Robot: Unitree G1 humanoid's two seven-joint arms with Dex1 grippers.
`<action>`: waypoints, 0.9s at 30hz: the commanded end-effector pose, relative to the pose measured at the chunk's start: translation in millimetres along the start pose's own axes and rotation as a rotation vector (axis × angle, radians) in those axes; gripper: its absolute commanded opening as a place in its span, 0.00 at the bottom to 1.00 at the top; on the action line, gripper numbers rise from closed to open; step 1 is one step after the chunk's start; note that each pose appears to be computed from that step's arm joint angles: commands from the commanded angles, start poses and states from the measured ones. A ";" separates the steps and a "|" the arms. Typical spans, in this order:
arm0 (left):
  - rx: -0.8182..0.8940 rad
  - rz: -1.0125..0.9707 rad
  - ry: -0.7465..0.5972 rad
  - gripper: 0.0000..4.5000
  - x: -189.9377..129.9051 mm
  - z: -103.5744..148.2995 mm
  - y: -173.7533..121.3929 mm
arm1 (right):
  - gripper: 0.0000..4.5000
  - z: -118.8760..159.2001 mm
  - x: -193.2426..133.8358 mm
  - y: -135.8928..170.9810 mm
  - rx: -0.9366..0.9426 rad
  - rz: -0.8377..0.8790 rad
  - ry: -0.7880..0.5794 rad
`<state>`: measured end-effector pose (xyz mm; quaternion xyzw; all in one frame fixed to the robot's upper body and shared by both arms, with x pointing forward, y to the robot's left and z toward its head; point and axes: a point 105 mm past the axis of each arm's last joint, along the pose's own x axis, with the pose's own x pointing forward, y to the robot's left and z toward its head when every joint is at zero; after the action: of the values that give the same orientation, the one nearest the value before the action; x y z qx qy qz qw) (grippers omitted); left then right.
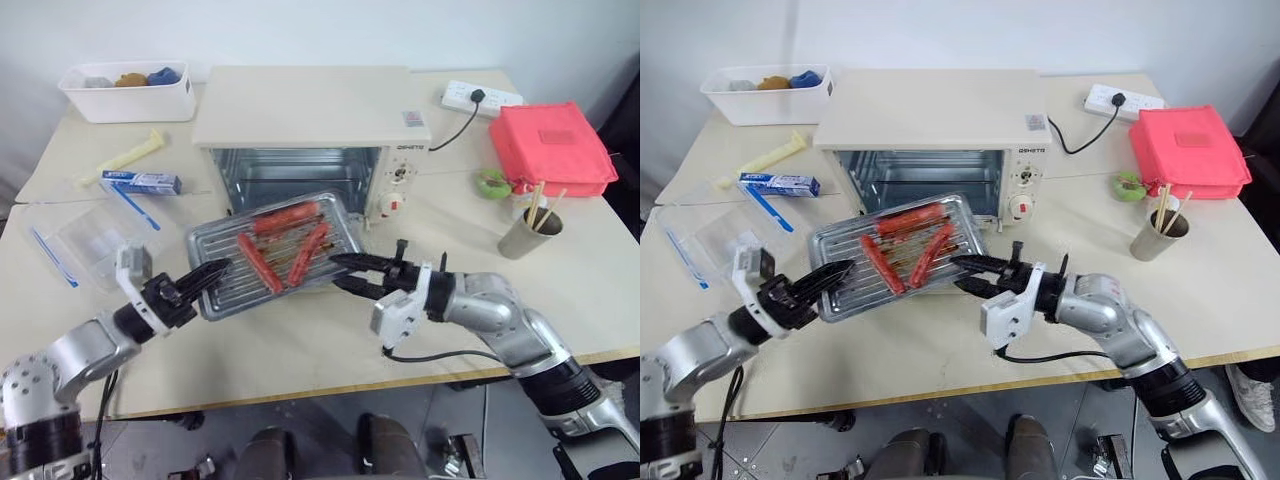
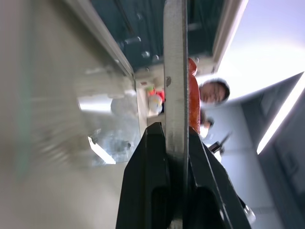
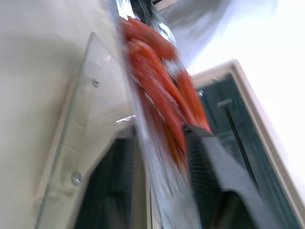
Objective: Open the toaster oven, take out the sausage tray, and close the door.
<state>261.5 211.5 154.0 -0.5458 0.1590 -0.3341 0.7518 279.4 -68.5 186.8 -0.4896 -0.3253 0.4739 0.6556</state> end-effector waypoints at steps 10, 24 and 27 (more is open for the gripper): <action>-0.027 -0.036 -0.238 0.00 -71.1 -17.6 -4.3 | 0.54 -50.7 -63.8 -6.2 0.472 -0.032 0.120; -0.041 -0.055 -0.862 0.00 -141.3 -9.5 1.4 | 0.01 -111.9 -79.7 48.0 0.901 0.089 0.255; -0.051 -0.032 -0.966 0.00 -149.1 -4.2 4.3 | 0.01 -106.5 -68.6 43.6 0.930 0.098 0.167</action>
<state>159.1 301.8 114.7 -0.6748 -0.1755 -0.0561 0.7147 337.8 -169.9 104.6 -0.2035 0.0203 0.5444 0.8135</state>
